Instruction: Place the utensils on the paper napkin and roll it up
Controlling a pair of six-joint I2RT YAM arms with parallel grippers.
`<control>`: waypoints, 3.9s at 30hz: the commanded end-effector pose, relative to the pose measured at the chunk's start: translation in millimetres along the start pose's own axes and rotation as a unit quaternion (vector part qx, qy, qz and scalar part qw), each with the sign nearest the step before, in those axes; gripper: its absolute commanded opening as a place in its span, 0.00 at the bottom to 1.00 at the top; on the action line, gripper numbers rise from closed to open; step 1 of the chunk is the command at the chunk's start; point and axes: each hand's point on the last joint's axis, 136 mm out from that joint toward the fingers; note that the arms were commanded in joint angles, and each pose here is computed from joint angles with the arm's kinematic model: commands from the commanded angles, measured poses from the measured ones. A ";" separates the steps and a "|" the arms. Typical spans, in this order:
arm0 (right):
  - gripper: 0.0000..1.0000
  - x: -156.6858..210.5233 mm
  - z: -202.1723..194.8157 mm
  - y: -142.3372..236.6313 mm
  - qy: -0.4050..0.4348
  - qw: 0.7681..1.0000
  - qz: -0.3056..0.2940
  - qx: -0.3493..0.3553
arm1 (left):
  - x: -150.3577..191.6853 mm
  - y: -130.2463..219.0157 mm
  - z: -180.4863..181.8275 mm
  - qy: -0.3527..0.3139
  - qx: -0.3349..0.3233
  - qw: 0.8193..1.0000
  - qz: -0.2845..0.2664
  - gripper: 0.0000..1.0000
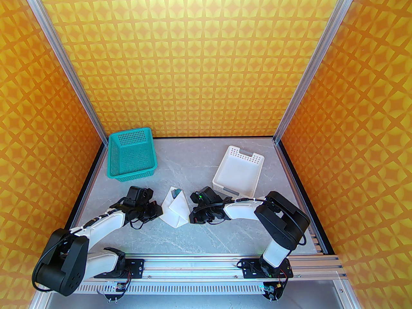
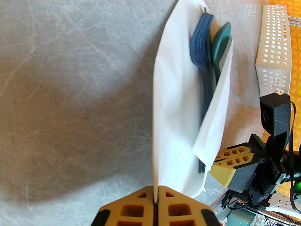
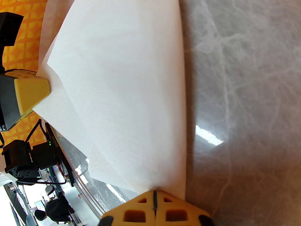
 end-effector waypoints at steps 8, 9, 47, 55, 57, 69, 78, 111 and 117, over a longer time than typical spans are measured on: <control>0.00 36.2 -61.0 -8.7 -0.045 0.991 0.046 0.116 | -4.1 8.2 -23.9 -0.007 0.034 0.999 0.008 0.06; 0.00 36.4 -61.2 -8.9 -0.045 0.991 0.047 0.116 | -4.6 8.4 -27.0 -0.009 0.037 0.999 0.009 0.06; 0.00 37.7 -63.8 -11.0 -0.044 0.990 0.053 0.124 | -17.1 -34.8 -104.5 -0.036 0.096 0.993 0.053 0.04; 0.00 38.3 -63.7 -10.6 -0.043 0.990 0.054 0.125 | -21.0 -47.5 -113.4 -0.046 0.097 0.992 0.060 0.04; 0.00 38.7 -64.0 -10.8 -0.043 0.990 0.055 0.125 | -22.6 -50.1 -115.1 -0.048 0.098 0.992 0.060 0.04; 0.00 39.4 -65.2 -11.1 -0.045 0.990 0.055 0.125 | -29.4 -72.0 -113.1 -0.052 0.080 0.993 0.066 0.02; 0.00 40.3 -64.8 -11.7 -0.045 0.990 0.055 0.124 | -29.6 -89.7 -103.2 -0.056 0.051 0.995 0.064 0.02; 0.48 -14.1 35.1 50.2 0.003 0.993 -0.121 0.007 | -15.8 -110.7 -73.5 -0.061 0.000 0.995 0.078 0.00; 0.48 -21.2 46.7 32.7 0.007 0.993 -0.119 -0.006 | -15.6 -111.4 -74.4 -0.062 0.000 0.995 0.079 0.00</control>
Point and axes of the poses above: each hand's point on the last joint's axis, 136 mm out from that joint toward the fingers, its own y axis back along the fingers, its own z axis along the line the jaws close on, x = y × z, and after that the axes turned 2 degrees about y, right-handed
